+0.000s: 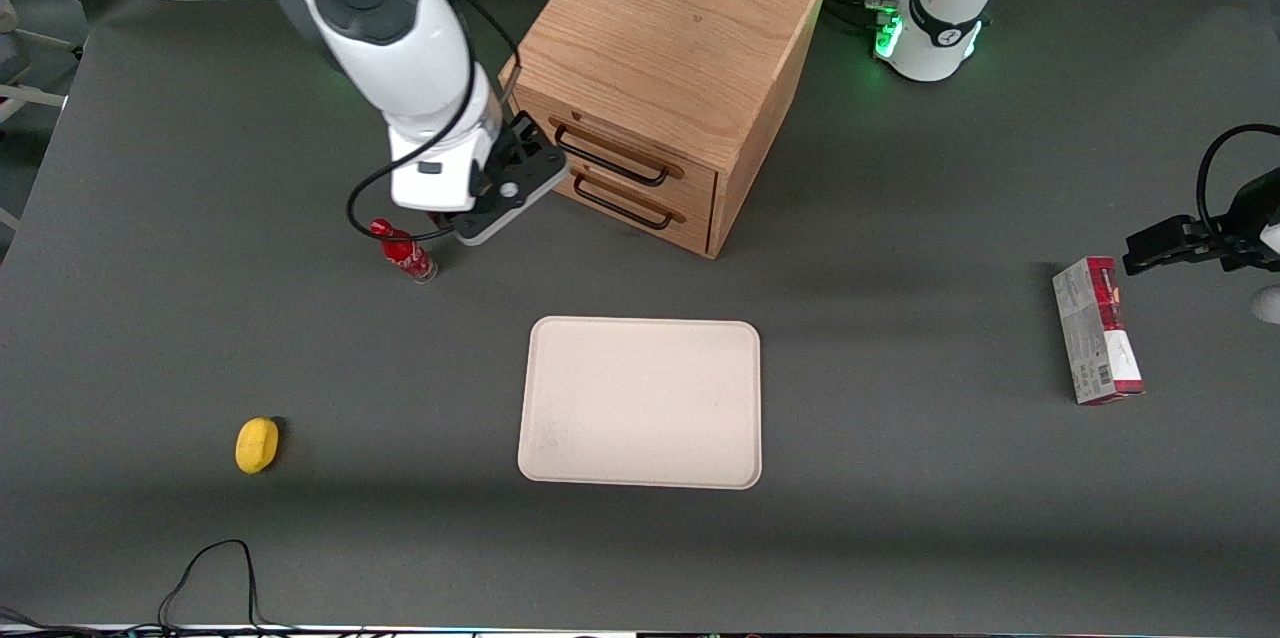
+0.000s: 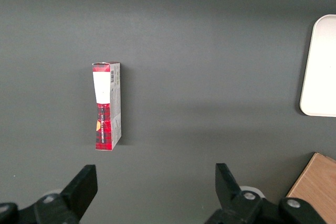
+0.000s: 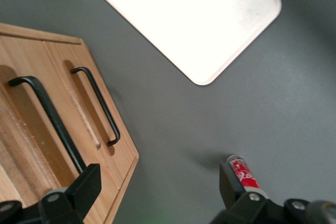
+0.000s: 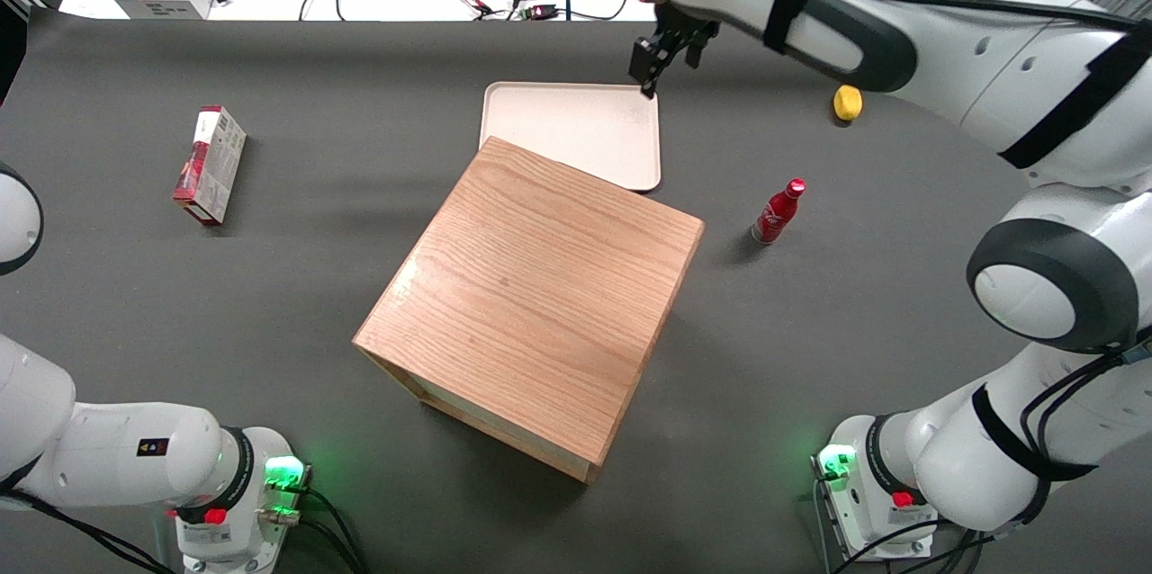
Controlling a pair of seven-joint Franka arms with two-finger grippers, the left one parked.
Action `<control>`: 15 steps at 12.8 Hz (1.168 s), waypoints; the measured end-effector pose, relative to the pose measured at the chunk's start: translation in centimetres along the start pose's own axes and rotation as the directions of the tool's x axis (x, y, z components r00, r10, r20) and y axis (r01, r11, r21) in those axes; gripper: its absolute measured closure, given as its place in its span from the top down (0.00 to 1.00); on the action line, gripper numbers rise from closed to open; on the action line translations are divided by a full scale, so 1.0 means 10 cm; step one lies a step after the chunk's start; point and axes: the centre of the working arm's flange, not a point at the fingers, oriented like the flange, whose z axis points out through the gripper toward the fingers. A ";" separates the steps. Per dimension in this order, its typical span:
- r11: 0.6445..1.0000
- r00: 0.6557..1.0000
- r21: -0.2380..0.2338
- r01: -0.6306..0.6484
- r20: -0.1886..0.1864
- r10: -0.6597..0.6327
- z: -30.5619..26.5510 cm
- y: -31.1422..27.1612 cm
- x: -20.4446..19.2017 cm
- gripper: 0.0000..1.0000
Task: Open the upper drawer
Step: 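Move the right gripper to the upper drawer's black handle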
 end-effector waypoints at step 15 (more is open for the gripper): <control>0.965 0.971 0.116 0.237 0.008 -0.239 0.19 -0.71 0.11 1.00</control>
